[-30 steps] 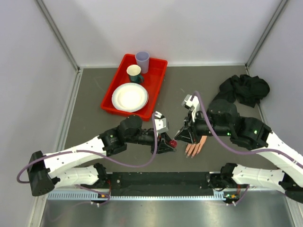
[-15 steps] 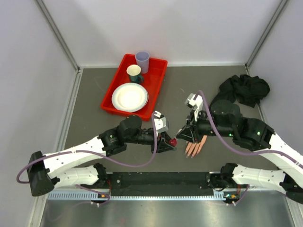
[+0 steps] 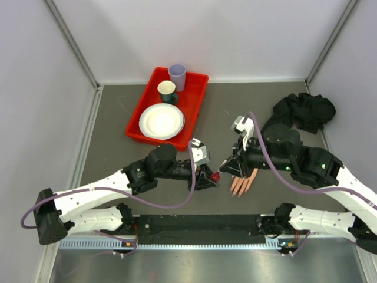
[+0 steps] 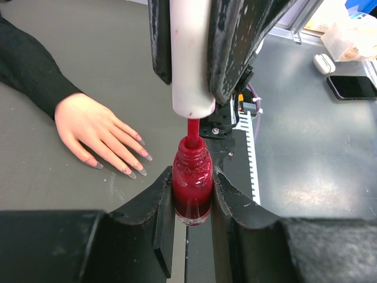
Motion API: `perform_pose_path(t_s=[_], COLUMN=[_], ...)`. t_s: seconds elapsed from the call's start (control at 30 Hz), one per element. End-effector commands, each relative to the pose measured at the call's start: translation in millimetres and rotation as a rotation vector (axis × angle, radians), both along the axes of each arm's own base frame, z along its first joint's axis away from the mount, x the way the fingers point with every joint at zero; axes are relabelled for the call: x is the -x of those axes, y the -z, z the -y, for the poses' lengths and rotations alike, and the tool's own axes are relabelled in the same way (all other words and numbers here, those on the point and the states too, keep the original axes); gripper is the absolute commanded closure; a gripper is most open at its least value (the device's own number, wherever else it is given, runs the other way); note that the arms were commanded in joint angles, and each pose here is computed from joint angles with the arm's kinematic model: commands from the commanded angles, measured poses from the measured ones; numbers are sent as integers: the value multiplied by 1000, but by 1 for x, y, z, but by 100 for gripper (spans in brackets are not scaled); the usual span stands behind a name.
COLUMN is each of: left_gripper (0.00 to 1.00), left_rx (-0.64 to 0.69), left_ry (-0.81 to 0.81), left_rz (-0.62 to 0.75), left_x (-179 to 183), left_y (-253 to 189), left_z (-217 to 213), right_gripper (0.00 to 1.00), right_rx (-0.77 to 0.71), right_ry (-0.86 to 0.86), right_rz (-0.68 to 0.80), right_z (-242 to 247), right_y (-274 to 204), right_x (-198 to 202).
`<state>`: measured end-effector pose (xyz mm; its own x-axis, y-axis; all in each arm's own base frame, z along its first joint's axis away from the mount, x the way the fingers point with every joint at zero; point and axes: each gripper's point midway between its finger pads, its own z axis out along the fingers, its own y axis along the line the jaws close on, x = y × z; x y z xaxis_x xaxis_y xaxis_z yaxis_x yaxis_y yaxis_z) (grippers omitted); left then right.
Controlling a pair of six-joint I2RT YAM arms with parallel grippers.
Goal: Paint the nails
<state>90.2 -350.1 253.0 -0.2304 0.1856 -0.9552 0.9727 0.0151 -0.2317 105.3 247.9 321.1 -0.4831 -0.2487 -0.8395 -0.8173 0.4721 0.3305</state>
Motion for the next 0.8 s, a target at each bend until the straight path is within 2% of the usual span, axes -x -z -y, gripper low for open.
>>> perform_pose_path(t_s=[0.0, 0.77], left_gripper=[100, 100], left_rx=[79, 80], left_ry=[2, -6], left_rz=[64, 69], left_x=[-2, -2], left_y=[-26, -26], left_z=[4, 1], right_gripper=[100, 100], right_rx=[-54, -49], right_ry=[2, 15], right_rz=[43, 40], right_z=[4, 8], right_y=[-25, -24], right_x=[3, 4])
